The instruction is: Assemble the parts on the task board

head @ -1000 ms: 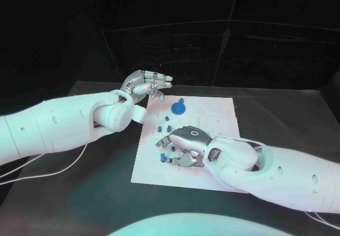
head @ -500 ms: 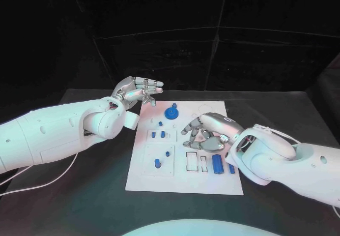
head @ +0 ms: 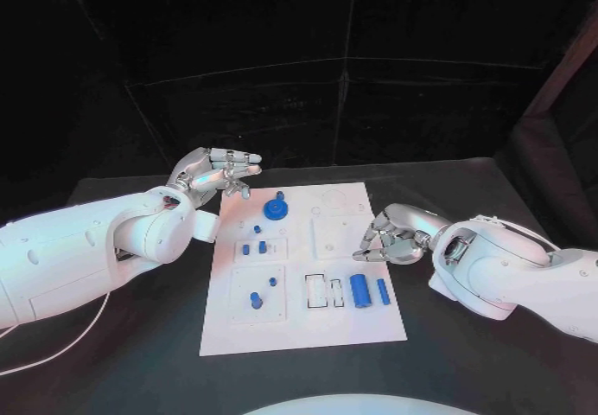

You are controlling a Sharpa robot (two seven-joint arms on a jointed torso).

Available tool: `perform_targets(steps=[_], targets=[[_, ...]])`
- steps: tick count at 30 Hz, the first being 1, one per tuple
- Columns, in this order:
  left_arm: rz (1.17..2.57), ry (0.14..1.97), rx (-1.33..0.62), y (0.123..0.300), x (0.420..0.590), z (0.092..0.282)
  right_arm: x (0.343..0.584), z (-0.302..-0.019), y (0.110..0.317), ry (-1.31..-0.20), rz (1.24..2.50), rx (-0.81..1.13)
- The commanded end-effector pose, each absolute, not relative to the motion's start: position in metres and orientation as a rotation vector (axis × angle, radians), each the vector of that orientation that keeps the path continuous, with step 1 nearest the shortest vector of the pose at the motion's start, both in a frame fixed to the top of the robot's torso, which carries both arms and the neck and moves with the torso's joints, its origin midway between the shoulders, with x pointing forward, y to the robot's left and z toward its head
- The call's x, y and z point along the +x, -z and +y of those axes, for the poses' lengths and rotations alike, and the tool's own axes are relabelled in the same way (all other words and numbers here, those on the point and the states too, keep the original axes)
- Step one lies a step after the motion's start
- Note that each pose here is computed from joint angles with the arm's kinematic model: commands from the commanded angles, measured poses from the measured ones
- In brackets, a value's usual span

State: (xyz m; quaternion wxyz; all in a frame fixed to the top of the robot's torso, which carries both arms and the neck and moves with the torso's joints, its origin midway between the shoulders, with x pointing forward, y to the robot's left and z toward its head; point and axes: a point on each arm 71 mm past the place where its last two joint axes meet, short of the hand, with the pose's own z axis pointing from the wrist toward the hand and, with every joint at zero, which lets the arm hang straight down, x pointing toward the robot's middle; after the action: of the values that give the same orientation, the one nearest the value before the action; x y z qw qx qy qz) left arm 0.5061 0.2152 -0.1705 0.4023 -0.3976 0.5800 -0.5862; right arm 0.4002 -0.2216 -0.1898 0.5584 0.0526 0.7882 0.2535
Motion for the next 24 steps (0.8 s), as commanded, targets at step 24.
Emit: perform_targets(steps=[24], targets=[[1.467,1.494,-1.002,0.17,0.506,0.216,0.372,-0.21,0.226,-0.404,2.029,0.012]])
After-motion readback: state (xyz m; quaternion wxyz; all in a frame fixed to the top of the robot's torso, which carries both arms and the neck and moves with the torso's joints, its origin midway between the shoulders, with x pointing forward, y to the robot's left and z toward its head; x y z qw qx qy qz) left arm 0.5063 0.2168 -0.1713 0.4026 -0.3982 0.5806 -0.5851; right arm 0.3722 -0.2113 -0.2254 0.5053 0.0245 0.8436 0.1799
